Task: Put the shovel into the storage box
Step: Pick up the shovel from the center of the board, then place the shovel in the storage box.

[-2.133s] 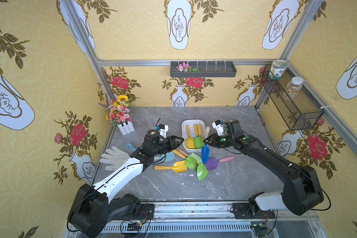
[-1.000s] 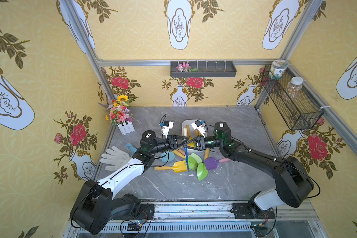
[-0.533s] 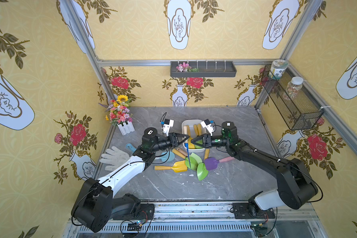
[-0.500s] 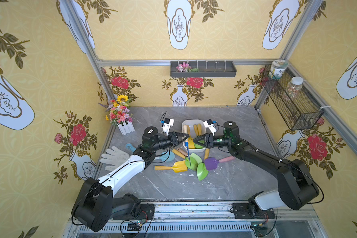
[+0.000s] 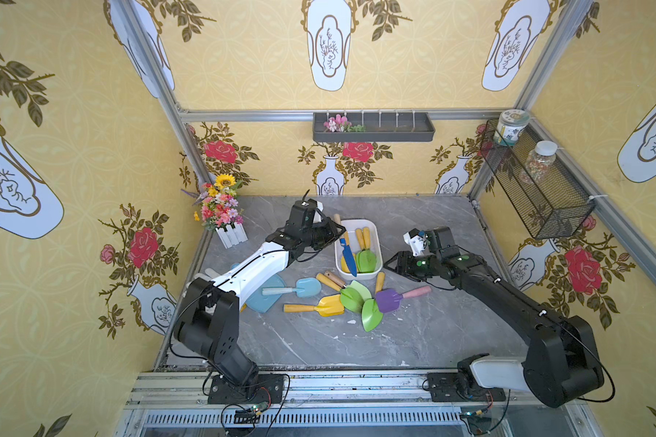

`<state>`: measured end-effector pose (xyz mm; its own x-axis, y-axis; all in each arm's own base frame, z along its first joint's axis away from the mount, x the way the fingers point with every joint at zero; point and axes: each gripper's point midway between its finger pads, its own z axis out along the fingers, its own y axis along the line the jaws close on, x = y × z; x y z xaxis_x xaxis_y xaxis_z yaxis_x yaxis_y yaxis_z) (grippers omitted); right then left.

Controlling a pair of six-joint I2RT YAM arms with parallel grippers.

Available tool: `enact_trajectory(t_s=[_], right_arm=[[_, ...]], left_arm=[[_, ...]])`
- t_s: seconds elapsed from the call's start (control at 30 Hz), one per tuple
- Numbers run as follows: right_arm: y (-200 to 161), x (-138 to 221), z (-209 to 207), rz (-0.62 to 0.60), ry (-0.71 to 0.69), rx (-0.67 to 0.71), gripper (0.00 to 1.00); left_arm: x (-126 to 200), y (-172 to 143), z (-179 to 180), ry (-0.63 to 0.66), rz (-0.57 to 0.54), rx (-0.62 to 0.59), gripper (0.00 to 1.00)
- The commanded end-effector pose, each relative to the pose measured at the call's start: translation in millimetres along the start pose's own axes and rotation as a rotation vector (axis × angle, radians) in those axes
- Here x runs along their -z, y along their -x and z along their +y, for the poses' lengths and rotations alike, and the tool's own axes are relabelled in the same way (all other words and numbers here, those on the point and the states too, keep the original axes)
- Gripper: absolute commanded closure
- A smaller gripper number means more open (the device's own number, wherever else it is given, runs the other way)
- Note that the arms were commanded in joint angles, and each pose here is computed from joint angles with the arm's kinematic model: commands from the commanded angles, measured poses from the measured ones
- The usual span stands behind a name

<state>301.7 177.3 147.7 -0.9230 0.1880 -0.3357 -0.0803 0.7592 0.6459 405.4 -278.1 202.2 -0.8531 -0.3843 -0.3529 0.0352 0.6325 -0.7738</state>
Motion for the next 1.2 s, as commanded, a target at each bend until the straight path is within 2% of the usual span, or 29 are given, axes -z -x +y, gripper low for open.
enact_trajectory(t_s=[0.0, 0.27, 0.5, 0.7, 1.0, 1.17], right_arm=[[-6, 4, -20, -0.003, -0.117, 0.006, 0.43], [-9, 9, -23, -0.009, -0.16, 0.021, 0.42], [-13, 8, -27, -0.005, -0.173, 0.018, 0.43], [-15, 9, -29, -0.007, -0.176, 0.02, 0.43], [-17, 4, -32, 0.0, -0.174, 0.009, 0.43], [-18, 4, -33, -0.002, -0.177, 0.008, 0.43]], left_arm=[[-15, 6, 29, 0.149, 0.005, -0.036, 0.9], [-52, 31, 50, 0.358, -0.015, -0.14, 0.9], [-83, 25, 58, 0.475, 0.017, -0.221, 0.87], [-89, 19, 73, 0.56, 0.005, -0.258, 0.86], [-100, 13, 86, 0.616, 0.013, -0.291, 0.85], [-105, 9, 92, 0.636, 0.026, -0.297, 0.77]])
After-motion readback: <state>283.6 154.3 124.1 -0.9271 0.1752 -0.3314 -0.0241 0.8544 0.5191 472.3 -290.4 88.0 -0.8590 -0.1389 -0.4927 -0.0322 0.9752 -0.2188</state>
